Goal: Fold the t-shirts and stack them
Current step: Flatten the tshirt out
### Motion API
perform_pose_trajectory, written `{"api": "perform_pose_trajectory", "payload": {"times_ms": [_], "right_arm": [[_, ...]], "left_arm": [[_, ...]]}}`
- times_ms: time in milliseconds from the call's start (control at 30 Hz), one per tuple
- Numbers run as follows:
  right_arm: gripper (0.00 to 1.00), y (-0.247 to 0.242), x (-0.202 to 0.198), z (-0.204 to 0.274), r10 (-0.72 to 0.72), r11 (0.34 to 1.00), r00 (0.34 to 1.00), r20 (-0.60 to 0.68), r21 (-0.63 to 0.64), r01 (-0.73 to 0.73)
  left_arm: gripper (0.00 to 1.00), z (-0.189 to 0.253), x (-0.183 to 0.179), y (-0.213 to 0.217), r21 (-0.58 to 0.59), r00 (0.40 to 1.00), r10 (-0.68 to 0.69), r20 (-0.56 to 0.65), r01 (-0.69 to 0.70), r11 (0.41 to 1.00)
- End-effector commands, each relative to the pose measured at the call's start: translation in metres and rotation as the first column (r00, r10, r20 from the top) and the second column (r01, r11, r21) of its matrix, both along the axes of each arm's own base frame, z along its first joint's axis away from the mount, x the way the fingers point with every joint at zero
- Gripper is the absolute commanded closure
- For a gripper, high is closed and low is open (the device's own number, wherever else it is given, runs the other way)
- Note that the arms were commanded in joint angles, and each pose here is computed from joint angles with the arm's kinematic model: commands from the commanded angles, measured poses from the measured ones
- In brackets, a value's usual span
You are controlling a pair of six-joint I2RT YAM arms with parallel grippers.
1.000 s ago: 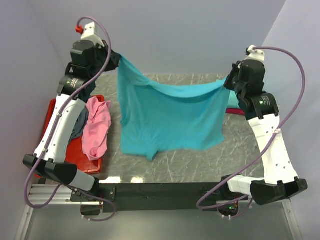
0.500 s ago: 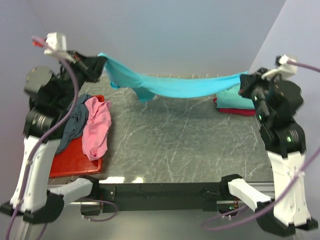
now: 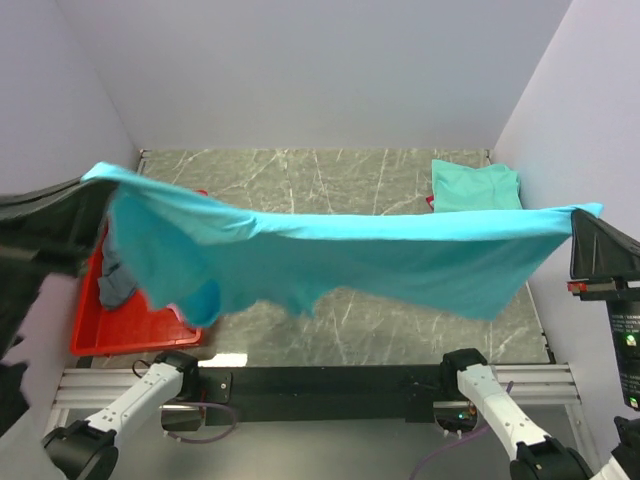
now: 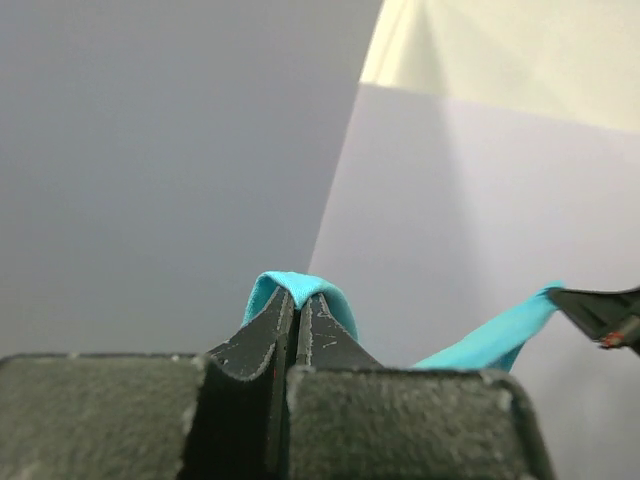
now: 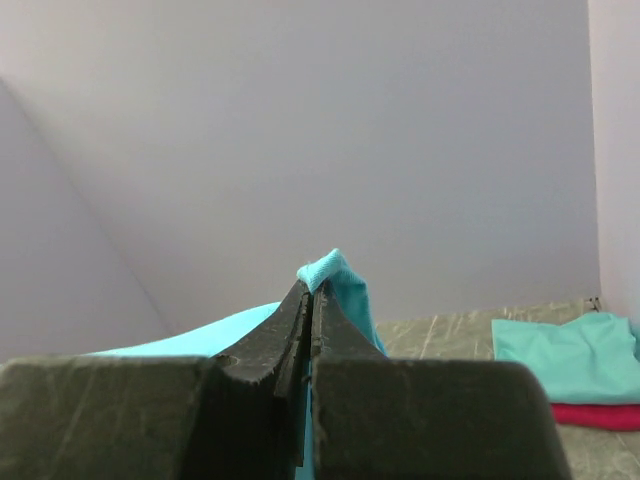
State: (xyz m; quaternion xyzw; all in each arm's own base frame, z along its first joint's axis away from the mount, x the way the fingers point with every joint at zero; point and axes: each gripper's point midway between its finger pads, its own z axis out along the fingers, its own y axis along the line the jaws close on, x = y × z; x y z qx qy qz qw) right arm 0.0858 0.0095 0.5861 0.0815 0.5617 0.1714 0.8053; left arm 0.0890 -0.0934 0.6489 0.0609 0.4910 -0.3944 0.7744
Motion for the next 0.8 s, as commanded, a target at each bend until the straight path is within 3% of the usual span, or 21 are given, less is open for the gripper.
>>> {"api": "perform_pose_trajectory", "payload": {"times_ms": [0, 67, 167, 267, 333, 367, 400, 467, 533, 567, 700, 733, 767], "right_arm": [[1.0, -0.002, 0.0, -0.014, -0.011, 1.0, 0.997, -0.073, 0.0, 0.011], [1.0, -0.004, 0.008, -0.019, -0.03, 1.0, 0.994, -0.104, -0.001, 0.03], [1.0, -0.001, 0.037, -0.042, -0.046, 0.999, 0.98, -0.193, -0.024, 0.042], [1.0, -0.002, 0.083, -0.083, -0.101, 0.995, 0.947, -0.305, -0.051, 0.09], [1.0, 0.001, 0.121, -0.13, -0.127, 0.991, 0.899, -0.42, -0.08, 0.103], [1.0, 0.003, 0.136, -0.136, -0.126, 0.992, 0.902, -0.414, -0.071, 0.106], [1.0, 0.007, 0.157, -0.175, -0.131, 0.991, 0.862, -0.489, -0.09, 0.099], [1.0, 0.013, 0.192, -0.208, -0.139, 0.99, 0.826, -0.546, -0.095, 0.104], [1.0, 0.014, 0.226, -0.269, -0.179, 0.984, 0.734, -0.656, -0.138, 0.116], [1.0, 0.015, 0.242, -0.28, -0.186, 0.982, 0.731, -0.657, -0.139, 0.126], [1.0, 0.013, 0.287, -0.352, -0.238, 0.971, 0.609, -0.757, -0.199, 0.132], [1.0, 0.012, 0.299, -0.378, -0.261, 0.965, 0.554, -0.79, -0.231, 0.125], [1.0, 0.012, 0.31, -0.387, -0.269, 0.963, 0.546, -0.794, -0.24, 0.125]], "left_arm": [[0.99, 0.021, -0.029, -0.004, -0.01, 0.994, -0.074, 0.085, 0.075, 0.997], [0.99, 0.018, -0.016, -0.012, 0.003, 0.993, -0.097, 0.064, 0.097, 0.995], [0.99, -0.012, 0.032, -0.031, 0.03, 0.992, -0.119, -0.044, 0.12, 0.992], [1.0, -0.087, 0.116, -0.051, 0.067, 0.961, -0.072, -0.268, 0.094, 0.993], [0.99, -0.131, 0.159, -0.055, 0.097, 0.925, -0.009, -0.379, 0.05, 0.994], [0.99, -0.148, 0.18, -0.05, 0.112, 0.912, 0.053, -0.407, -0.008, 0.994], [0.99, -0.186, 0.202, -0.052, 0.142, 0.872, 0.09, -0.48, -0.024, 0.99], [1.0, -0.235, 0.24, -0.06, 0.195, 0.812, 0.133, -0.568, -0.024, 0.98], [0.99, -0.295, 0.276, -0.065, 0.252, 0.724, 0.191, -0.663, -0.024, 0.967], [0.99, -0.314, 0.289, -0.064, 0.27, 0.701, 0.217, -0.68, -0.036, 0.962], [0.99, -0.395, 0.335, -0.067, 0.353, 0.581, 0.297, -0.758, -0.018, 0.936], [0.99, -0.431, 0.348, -0.069, 0.384, 0.522, 0.325, -0.789, 0.007, 0.923], [0.99, -0.448, 0.356, -0.068, 0.404, 0.496, 0.342, -0.798, 0.018, 0.915]]}}
